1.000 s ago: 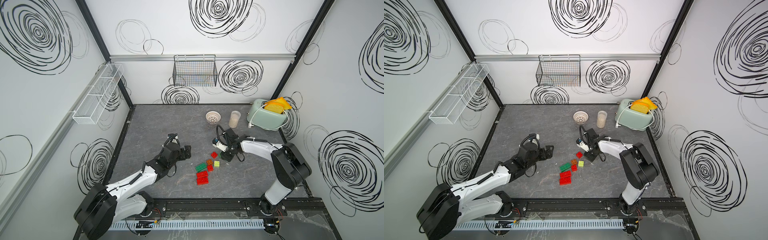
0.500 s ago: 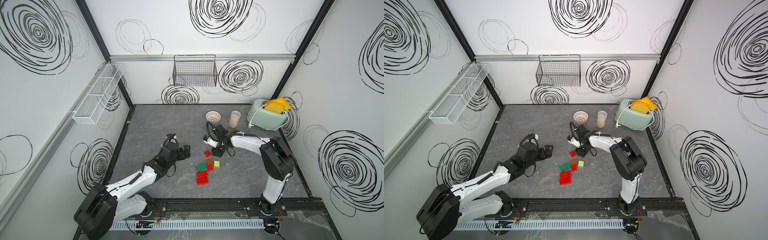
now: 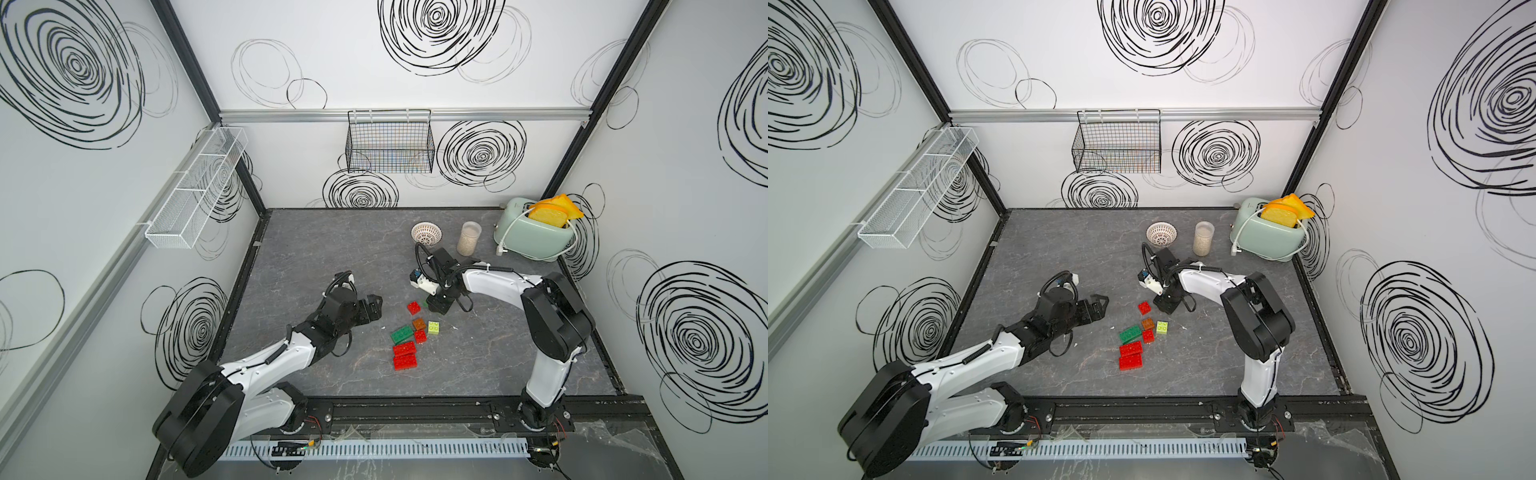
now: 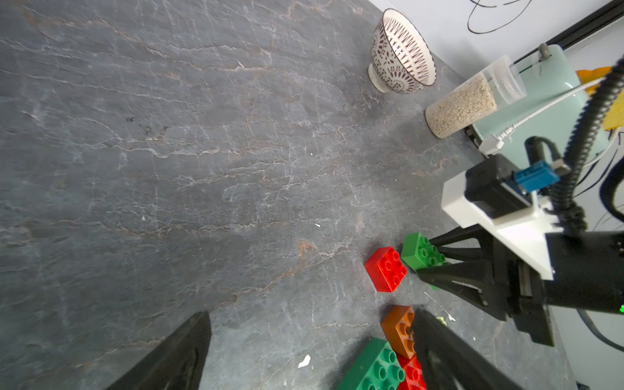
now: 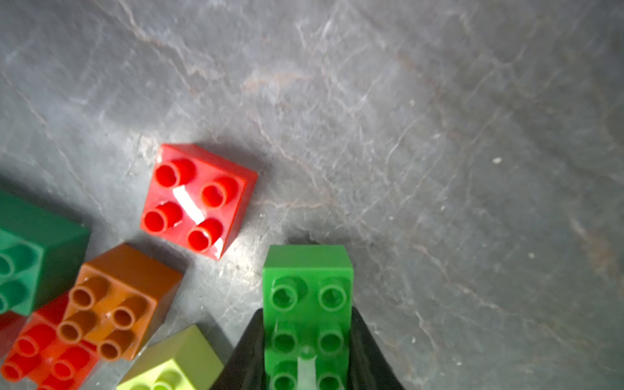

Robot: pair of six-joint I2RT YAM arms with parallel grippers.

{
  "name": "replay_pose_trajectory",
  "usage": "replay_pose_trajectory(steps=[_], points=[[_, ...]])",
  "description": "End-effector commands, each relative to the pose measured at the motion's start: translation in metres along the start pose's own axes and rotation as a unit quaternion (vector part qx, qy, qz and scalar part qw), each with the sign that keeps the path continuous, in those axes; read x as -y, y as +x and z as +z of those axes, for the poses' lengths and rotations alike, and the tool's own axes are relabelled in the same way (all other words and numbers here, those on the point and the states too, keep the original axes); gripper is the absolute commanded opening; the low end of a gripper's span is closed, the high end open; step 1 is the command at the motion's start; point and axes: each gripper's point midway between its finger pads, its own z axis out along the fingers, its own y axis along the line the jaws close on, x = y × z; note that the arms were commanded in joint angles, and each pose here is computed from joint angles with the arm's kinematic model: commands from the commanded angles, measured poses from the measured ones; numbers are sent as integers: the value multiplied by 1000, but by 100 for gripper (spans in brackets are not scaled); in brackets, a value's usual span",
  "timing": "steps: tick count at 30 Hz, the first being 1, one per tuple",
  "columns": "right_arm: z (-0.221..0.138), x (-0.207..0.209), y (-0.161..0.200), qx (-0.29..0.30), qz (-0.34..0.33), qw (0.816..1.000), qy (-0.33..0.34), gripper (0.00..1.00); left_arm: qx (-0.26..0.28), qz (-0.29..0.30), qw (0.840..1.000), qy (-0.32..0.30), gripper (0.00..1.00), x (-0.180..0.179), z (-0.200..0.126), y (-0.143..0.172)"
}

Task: Assemble a heart with lego
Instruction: Move the lego brick at the center of the board.

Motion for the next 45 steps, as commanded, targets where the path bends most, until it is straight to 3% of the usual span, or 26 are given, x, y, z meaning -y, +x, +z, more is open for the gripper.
replay_pose_trajectory(steps=[1,15,24,36,45], points=[[-9,-9,3,9,-3,1000,-13,24,5,-15,999,31,97,13,5,-6],[9,-51,-15,15,-36,998,-55,24,5,-23,999,28,97,7,5,-11],[-1,-63,-34,46,-47,995,-81,24,-3,-28,999,30,97,2,7,-8],[18,-81,-59,53,-59,990,-120,23,8,-40,999,24,97,-9,-2,-13],[-17,-67,-72,96,-63,988,-105,22,3,-46,999,21,97,-16,0,-12]])
